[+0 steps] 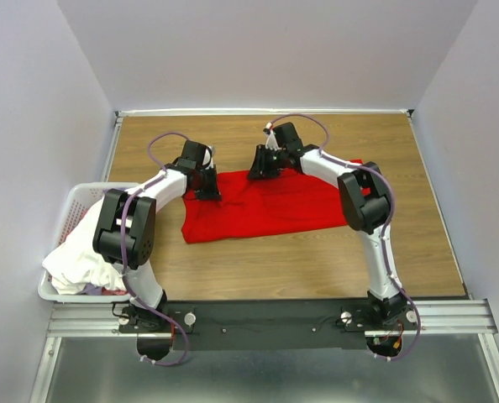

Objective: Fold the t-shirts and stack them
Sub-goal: Fold the tshirt

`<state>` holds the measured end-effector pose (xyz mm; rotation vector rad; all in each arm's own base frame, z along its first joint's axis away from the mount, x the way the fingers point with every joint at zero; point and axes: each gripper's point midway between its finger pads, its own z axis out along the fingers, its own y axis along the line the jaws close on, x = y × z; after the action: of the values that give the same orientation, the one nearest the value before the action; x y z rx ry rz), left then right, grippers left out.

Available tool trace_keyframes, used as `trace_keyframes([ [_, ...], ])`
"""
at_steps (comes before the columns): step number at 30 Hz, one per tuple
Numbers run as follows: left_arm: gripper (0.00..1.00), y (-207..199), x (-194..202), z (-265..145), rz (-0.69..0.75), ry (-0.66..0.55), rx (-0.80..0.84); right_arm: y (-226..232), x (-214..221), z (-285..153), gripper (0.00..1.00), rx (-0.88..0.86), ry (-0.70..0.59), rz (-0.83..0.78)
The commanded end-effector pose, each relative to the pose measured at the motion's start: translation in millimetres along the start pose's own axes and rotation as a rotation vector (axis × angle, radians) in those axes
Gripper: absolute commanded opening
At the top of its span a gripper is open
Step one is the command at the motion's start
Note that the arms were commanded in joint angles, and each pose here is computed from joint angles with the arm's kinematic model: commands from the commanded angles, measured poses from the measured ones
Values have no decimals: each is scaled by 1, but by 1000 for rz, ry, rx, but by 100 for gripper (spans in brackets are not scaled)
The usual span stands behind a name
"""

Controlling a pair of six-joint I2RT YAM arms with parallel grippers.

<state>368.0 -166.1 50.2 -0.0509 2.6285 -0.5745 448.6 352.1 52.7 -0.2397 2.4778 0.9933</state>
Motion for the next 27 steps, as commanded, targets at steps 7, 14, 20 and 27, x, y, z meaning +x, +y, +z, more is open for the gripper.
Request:
trace_keyframes([
  [7, 0, -2, -4, 3, 18, -6, 14, -6, 6, 10, 23, 2, 20, 50],
  [14, 0, -7, -21, -3, 30, -43, 11, -1, -5, -15, 1, 24, -29, 30],
  [20, 0, -9, -52, -2, 36, -80, 12, 8, -28, -41, 1, 46, -109, 4],
  [27, 0, -12, -70, 3, 44, -84, 22, 15, -23, -48, 1, 25, -99, 39],
])
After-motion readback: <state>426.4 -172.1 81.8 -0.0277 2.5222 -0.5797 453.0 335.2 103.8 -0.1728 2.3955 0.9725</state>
